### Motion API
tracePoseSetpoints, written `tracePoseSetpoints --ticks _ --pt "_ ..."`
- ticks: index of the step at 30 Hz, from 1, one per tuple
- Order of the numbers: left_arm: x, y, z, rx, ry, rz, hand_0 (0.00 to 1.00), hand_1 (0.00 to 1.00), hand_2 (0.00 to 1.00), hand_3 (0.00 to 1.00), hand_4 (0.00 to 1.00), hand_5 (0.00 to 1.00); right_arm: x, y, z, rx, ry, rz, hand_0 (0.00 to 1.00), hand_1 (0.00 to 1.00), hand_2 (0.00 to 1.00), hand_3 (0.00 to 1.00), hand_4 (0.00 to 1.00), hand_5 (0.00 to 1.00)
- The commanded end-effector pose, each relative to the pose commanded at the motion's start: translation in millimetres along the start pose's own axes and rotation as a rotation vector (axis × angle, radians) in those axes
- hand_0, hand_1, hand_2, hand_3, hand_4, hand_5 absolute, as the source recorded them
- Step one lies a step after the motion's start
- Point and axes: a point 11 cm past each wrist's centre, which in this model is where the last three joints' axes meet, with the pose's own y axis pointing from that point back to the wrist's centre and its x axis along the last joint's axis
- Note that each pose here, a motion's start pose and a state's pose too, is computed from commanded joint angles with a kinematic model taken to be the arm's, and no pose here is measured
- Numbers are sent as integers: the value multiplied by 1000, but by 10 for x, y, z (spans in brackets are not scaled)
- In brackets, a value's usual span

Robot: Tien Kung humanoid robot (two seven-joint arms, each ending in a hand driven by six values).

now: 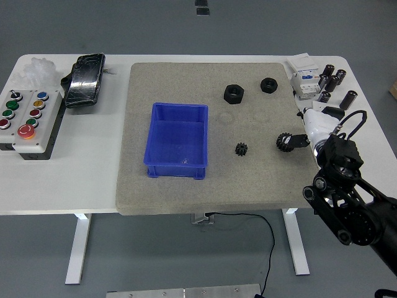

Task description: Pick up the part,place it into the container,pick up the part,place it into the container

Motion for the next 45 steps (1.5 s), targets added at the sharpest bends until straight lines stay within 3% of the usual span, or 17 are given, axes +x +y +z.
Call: tracePoseSetpoints --ticks 13,19,20,25,26,31,32,36,37,38,41,45 --pt "-26 4 27 -4 -4 -4 617 528 546 622 595 396 -118 -41 -107 14 6 -38 263 578 766 797 866 362" --pt "-18 8 58 -12 -6 -4 617 529 546 622 595 395 -180 -95 -38 -11 22 -61 261 573 754 794 865 362" --pt "-17 8 58 -12 -6 -4 618 529 547 622 595 400 -186 -100 -29 -13 23 -63 255 535 659 721 698 236" --pt "-22 6 48 -9 -7 -4 618 529 547 622 595 400 -227 -113 -13 -19 15 -78 255 535 659 721 698 236" --pt "-26 6 48 -9 -8 -5 617 529 547 622 596 401 -231 -116 -10 -22 9 -78 244 508 555 668 575 235" --pt "-39 7 58 -12 -10 -8 617 529 547 622 596 401 -252 -127 8 -30 -8 -77 244 508 555 668 575 235" --pt "-41 8 59 -12 -10 -8 617 529 547 623 597 401 -260 -129 15 -32 -11 -78 229 476 440 586 461 151" --pt "-43 7 59 -13 -11 -9 617 529 547 623 597 401 -255 -126 25 -34 -22 -60 229 476 440 586 461 151" --pt "-43 7 58 -13 -11 -9 617 529 547 623 597 401 -236 -120 16 -29 -25 -46 229 476 440 586 461 151" --pt "-43 7 58 -13 -10 -9 617 530 548 623 595 403 -213 -112 0 -22 -27 -32 205 452 368 479 434 97" --pt "-42 7 57 -13 -9 -8 617 530 548 623 595 403 -126 -67 -104 19 -24 10 205 452 368 479 434 97" --pt "-38 7 54 -11 -8 -7 618 530 547 623 596 405 43 58 -453 138 2 77 208 453 368 477 442 85"
